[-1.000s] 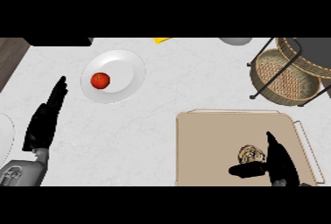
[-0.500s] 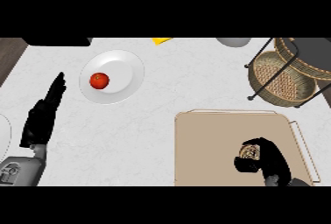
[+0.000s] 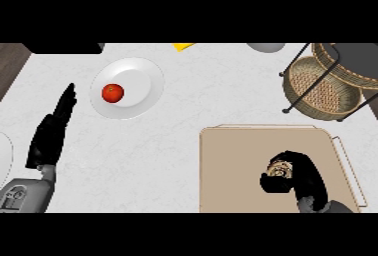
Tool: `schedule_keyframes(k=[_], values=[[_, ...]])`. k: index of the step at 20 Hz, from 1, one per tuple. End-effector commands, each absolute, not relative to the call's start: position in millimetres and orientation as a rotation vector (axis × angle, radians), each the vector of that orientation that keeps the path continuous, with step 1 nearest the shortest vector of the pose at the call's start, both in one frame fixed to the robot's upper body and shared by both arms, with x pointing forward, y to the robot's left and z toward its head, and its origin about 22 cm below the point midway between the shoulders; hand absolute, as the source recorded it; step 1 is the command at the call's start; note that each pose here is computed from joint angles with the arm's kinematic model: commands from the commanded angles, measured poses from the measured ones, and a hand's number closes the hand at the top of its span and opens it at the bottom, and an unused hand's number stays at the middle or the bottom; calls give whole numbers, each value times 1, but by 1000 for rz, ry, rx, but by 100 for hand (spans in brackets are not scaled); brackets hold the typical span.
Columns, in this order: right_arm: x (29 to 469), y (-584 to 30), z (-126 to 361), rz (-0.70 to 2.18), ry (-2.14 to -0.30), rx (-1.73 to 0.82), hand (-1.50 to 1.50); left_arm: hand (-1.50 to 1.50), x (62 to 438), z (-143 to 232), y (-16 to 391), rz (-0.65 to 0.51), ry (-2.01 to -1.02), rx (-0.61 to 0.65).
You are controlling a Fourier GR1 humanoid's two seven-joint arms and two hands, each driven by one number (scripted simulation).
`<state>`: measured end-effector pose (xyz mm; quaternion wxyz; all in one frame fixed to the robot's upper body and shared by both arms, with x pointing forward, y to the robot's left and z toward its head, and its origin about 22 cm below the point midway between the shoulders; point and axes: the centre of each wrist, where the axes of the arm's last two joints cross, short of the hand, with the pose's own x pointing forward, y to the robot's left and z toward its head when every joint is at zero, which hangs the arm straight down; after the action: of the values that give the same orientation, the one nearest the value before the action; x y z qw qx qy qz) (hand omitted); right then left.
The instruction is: Pick the cupcake from the tray and place it in the tiered basket
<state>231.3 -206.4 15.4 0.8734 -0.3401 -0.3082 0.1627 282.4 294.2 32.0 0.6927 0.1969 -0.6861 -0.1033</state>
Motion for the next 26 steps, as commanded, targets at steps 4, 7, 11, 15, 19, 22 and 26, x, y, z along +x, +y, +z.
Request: schedule_keyframes(k=[4, 7, 11, 15, 19, 22, 26], values=[[275, -136, 52, 618, -868, -757, 150, 0, 285, 35, 287, -264, -1542, 409], [281, -97, 59, 795, -1073, -754, 150, 0, 290, 37, 289, -289, -1557, 388], [306, -48, 92, 574, -1303, -770, 150, 0, 287, 34, 278, -259, -1541, 408], [326, -63, 141, 486, -1459, -919, 150, 0, 292, 44, 294, -254, -1537, 436], [327, -71, 185, 375, -1552, -995, 150, 0, 286, 38, 301, -247, -1536, 432], [324, -93, 202, 355, -1554, -1113, 150, 0, 262, 27, 294, -211, -1530, 437], [337, -104, 237, 444, -1487, -1266, 150, 0, 277, 40, 307, -229, -1534, 438]])
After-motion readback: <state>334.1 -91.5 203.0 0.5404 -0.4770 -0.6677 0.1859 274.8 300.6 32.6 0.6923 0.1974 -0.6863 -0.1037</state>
